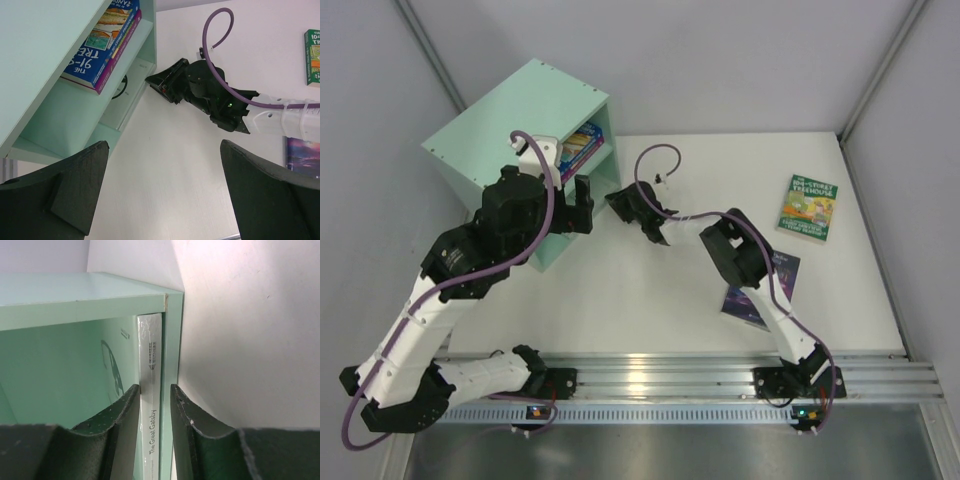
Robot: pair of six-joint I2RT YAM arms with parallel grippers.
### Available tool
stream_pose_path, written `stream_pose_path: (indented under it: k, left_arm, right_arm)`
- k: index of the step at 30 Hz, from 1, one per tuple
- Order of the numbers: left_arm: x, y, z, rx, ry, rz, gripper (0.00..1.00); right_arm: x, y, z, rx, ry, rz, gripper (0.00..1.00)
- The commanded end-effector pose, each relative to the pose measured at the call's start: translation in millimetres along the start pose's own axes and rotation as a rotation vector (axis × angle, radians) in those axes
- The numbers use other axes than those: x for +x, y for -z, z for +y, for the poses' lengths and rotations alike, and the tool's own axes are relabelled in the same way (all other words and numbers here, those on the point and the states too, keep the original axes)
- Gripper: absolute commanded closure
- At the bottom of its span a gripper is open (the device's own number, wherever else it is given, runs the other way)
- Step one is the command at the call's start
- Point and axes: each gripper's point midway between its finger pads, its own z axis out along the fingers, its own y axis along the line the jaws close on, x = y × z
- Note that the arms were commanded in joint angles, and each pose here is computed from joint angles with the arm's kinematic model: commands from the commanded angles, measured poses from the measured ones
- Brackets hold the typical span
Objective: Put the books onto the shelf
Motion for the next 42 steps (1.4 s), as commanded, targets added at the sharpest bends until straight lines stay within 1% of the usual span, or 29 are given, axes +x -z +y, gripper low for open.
stream_pose_path:
  k: [1, 6, 17, 42]
  left_arm:
    - [-14.8, -0.1, -0.4, 0.0, 0.012, -0.052, 0.01]
    - [-15.9, 0.5, -0.1, -0.001, 0.012, -0.055, 0.01]
    - [-12.8, -0.8, 0.1, -0.002, 0.007, -0.049, 0.01]
    - [-11.6, -0.6, 4.0, -0.019, 0.001, -0.055, 0.01]
  right_arm:
    - [4.6, 15.0, 62.5, -0.136, -0.005, 0.002, 0.7]
    - [13.6, 14.8, 65.0, -0.146, 0.001, 0.006, 0.69]
    - [18.7, 9.5, 62.3, -0.151, -0.014, 0.011, 0.69]
    - [19.9, -3.4, 63.2, -0.139, -0.023, 0.002, 0.71]
